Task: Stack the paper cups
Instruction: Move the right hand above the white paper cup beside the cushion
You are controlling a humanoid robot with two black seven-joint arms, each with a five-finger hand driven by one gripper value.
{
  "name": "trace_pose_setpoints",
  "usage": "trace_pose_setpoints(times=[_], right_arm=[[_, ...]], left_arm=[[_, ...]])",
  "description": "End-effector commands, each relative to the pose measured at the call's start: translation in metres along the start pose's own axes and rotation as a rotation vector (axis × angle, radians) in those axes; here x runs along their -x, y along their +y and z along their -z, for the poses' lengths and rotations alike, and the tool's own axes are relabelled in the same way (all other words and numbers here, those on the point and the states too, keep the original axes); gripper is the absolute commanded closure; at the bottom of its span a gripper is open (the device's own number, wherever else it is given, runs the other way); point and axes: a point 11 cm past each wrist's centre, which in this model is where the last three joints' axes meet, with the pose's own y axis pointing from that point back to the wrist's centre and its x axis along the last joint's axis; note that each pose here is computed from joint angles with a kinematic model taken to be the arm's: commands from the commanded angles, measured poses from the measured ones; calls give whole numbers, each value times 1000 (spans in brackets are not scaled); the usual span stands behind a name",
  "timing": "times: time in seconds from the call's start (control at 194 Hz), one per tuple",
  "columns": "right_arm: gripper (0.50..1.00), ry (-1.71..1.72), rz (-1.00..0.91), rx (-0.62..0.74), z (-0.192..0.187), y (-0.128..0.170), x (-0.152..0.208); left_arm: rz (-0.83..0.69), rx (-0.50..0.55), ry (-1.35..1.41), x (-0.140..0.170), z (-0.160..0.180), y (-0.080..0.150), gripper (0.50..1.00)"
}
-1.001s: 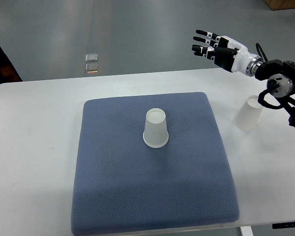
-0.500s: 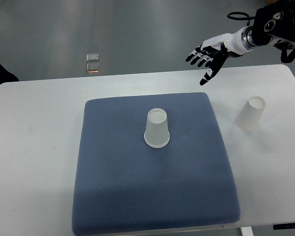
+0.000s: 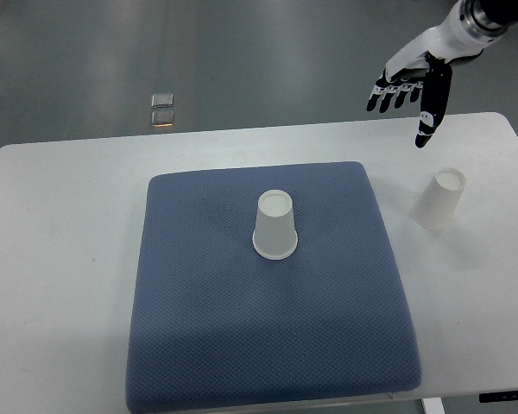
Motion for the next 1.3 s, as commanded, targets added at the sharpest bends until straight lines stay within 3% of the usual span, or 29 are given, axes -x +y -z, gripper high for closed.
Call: trace_pose_setpoints(times=[0.0,0.438,0.918,1.295], right_arm=[[560,9,-15,21,-3,20,0],[562,-49,-24,101,-41,25,3],[564,-155,-76,253,-135,-72,31],[566,-205,-108,240,-147,-125,56]], left_arm=[[-1,1,2,0,0,0,500],[-3,-1,-1,-1,0,0,500],[-7,-2,3,-2,1,0,500],[-9,-10,5,-3,6,-1,500]])
